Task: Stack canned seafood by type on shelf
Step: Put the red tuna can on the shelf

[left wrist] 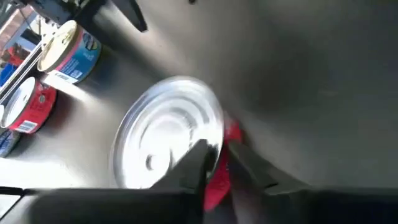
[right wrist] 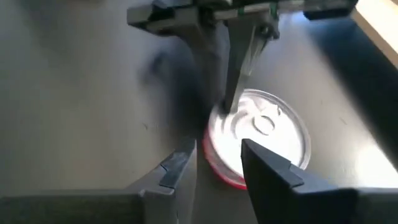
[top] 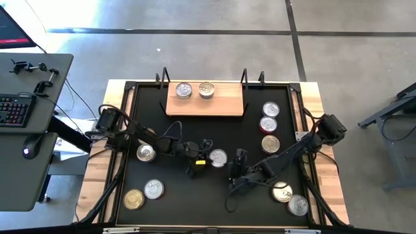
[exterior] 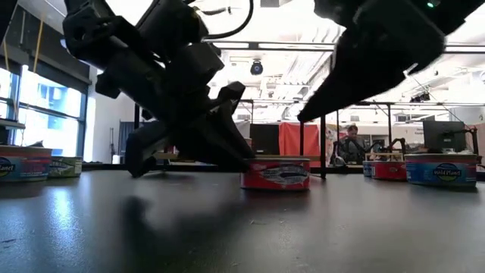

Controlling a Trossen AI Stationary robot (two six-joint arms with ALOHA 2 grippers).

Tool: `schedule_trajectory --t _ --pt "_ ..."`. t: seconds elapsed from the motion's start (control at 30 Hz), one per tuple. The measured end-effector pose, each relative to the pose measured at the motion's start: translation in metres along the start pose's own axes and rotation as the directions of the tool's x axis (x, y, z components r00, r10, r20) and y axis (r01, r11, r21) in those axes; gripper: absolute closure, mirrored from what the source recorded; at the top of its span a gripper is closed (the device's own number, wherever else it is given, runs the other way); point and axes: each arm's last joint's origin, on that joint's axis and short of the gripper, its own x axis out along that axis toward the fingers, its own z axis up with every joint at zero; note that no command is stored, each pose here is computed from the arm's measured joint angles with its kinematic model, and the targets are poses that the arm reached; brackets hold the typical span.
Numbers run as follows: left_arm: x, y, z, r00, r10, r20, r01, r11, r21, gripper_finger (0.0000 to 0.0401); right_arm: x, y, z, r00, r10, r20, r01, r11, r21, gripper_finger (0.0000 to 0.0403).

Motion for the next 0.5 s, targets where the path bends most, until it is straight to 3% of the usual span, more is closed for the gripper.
schedule_trajectory --t 0.07,0.27,0.4,0.5 --pt "-0.0012 0.0024 -0.0005 1.0 0.004 0.0 -0.004 0.999 -0.037 0.0391 0.0015 -0.0009 0.0016 1.0 0.018 -0.001 -0.018 0.999 -0.03 0.0277" --pt "-0.0014 0.005 0.0009 0.998 -0.001 0.056 0.007 0.994 -0.105 0.0399 0.0049 -0.0043 0.0032 0.999 0.041 -0.018 -0.043 0.984 -0.17 0.0211" --pt "-0.0014 0.0059 0.0014 0.997 -0.002 0.071 0.011 0.99 -0.138 0.04 0.0048 -0.0052 0.0031 1.0 0.009 -0.008 -0.011 0.931 -0.366 0.017" --pt "-0.0015 0.0095 0.0002 0.996 0.001 0.086 0.014 0.984 -0.18 0.04 0.0048 -0.0062 0.002 1.0 -0.011 -0.013 0.004 0.885 -0.466 0.016"
